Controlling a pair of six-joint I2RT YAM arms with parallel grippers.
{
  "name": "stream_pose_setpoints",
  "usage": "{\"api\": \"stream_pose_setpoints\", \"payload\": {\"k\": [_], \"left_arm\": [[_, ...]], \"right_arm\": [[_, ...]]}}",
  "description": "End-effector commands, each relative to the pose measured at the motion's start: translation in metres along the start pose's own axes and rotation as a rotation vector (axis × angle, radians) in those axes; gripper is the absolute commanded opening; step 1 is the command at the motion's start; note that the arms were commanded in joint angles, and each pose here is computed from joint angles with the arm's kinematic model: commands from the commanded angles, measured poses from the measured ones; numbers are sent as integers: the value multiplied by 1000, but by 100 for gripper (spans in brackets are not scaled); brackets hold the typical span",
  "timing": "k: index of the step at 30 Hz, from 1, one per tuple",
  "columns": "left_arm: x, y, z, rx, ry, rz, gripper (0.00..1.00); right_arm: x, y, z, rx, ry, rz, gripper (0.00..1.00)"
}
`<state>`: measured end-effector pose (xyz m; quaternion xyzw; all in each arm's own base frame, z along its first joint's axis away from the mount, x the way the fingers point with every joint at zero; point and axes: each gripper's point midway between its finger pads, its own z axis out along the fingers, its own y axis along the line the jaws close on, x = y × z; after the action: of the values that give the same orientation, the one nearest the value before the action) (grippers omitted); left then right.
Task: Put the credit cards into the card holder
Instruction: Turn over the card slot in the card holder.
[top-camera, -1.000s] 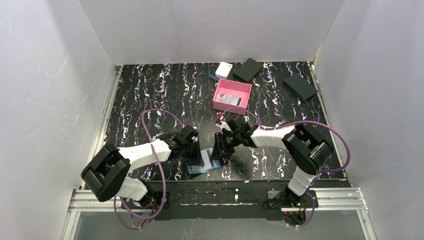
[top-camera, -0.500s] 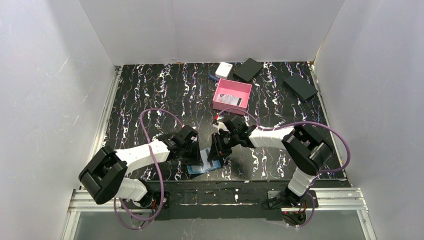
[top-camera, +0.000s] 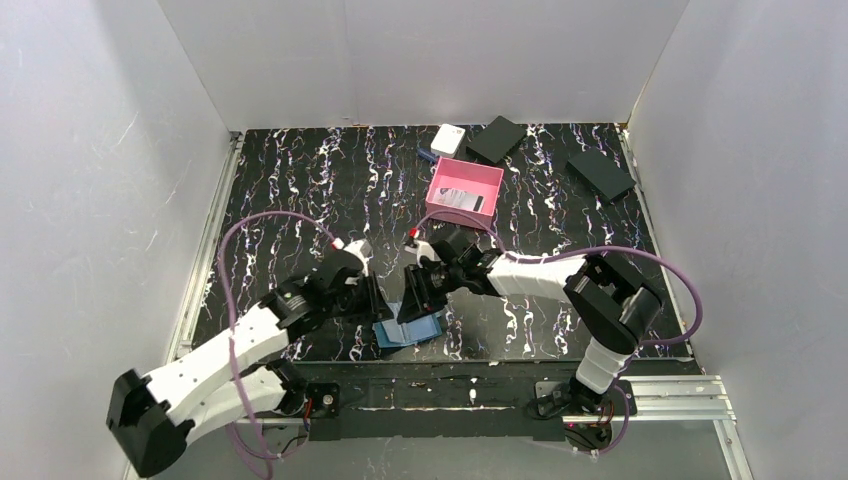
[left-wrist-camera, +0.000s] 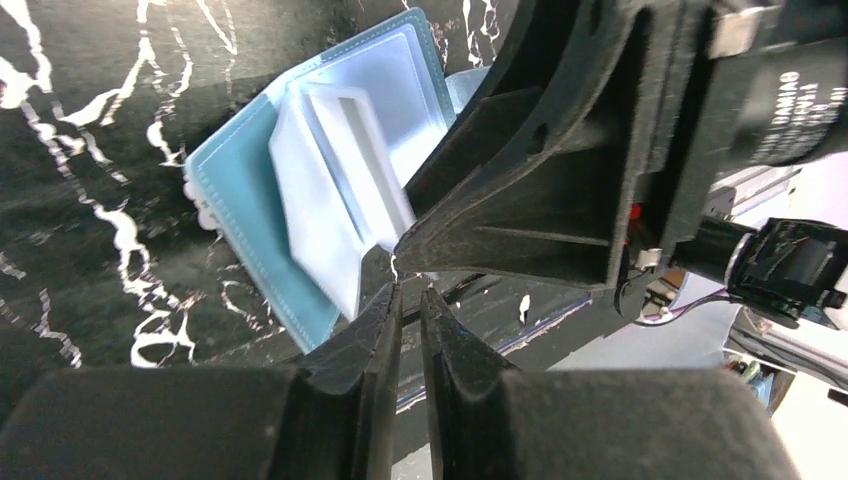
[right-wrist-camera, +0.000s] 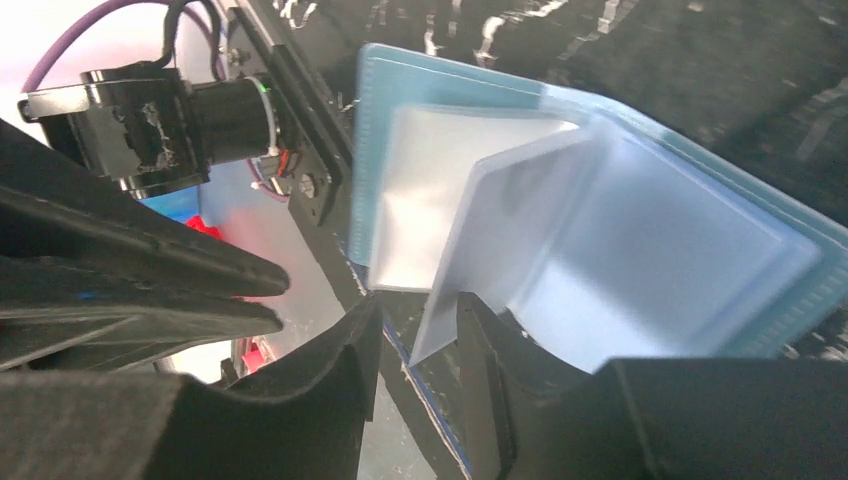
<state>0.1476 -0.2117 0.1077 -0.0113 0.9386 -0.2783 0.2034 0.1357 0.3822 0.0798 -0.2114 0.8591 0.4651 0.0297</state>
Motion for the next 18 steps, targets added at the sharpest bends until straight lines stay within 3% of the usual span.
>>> {"api": "stream_pose_setpoints", "payload": {"k": [1,10,18], "left_arm": [[-8,22,-37,-98,-94,-12,15],[-17,31,-70,-132,-189,-32,22],[-17,25,-62,-111,-173,-50,29]], "right_arm": [[-5,24,15,-38,15,-61,44],[1,21,50,-50,83,-80,48],[-3,27,39,-28,74,-122,52]]}}
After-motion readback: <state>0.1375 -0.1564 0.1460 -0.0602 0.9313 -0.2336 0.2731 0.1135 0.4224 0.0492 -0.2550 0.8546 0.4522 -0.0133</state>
